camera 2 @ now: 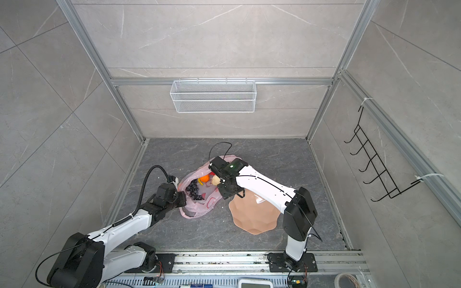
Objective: Take the fake fruits out of the plastic bag
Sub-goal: 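Carry the green fruit over the pink plate and lower it with the right gripper, then open the right gripper and move it back to the bag opening, then reach the right gripper into the bag and grasp the cream bun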
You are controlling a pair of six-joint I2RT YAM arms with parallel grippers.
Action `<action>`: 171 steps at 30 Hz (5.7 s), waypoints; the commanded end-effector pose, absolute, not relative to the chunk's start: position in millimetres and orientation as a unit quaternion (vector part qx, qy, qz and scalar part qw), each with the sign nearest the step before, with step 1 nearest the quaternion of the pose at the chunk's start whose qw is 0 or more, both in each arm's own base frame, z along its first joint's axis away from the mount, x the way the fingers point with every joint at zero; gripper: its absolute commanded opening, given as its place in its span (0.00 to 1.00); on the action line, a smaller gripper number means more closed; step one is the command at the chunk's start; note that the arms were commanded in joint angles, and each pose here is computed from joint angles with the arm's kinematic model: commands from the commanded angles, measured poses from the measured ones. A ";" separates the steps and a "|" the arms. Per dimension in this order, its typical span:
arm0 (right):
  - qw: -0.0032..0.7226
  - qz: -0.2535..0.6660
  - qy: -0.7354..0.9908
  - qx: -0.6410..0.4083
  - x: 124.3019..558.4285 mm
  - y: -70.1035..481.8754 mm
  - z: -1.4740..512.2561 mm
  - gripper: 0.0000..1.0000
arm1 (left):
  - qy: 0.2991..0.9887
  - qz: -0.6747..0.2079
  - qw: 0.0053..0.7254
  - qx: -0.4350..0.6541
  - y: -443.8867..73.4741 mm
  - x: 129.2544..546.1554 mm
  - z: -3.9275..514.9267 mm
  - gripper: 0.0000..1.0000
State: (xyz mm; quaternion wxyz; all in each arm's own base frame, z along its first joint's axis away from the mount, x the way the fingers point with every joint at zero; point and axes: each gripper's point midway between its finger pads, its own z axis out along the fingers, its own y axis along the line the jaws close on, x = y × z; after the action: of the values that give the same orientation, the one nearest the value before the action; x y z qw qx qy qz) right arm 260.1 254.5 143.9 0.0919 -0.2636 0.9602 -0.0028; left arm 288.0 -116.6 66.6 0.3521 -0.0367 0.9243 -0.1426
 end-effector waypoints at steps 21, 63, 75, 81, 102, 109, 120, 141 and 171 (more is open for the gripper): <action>-0.111 -0.070 0.972 -0.193 195.5 156.8 86.7 0.47 | 0.916 -0.148 0.373 -0.023 -123.0 300.4 77.8 0.11; -0.102 -0.117 0.970 -0.186 200.4 138.8 73.9 0.57 | 0.915 -0.150 0.374 -0.022 -123.2 299.6 78.1 0.11; -0.084 -0.128 0.972 -0.178 217.2 138.4 71.7 0.64 | 0.914 -0.150 0.376 -0.023 -122.6 299.3 79.1 0.10; -0.052 -0.122 0.976 -0.174 226.1 141.3 88.3 0.74 | 0.914 -0.151 0.377 -0.022 -122.9 299.2 79.7 0.11; 0.207 0.127 0.956 -0.166 327.8 365.2 167.6 0.57 | 0.911 -0.174 0.371 -0.040 -131.1 300.4 94.1 0.10; 0.197 0.093 0.962 -0.163 359.6 388.1 114.7 0.56 | 0.910 -0.180 0.370 -0.047 -130.5 296.5 95.4 0.09; 0.214 0.011 0.967 -0.140 387.5 362.3 91.6 0.57 | 0.912 -0.181 0.366 -0.046 -130.7 295.6 92.7 0.09; 0.211 -0.020 0.968 -0.132 397.3 342.8 73.8 0.71 | 0.915 -0.174 0.362 -0.046 -128.7 294.3 86.1 0.10; 0.214 -0.015 0.976 -0.041 455.1 340.4 44.4 0.80 | 0.915 -0.176 0.361 -0.046 -127.1 288.7 85.0 0.10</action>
State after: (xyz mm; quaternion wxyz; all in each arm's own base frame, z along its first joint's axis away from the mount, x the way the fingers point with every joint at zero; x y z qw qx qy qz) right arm 451.1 340.7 52.6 0.2184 -0.0571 0.9741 -0.0117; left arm 287.6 -124.1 79.1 0.3523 -0.0455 0.9198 -0.1664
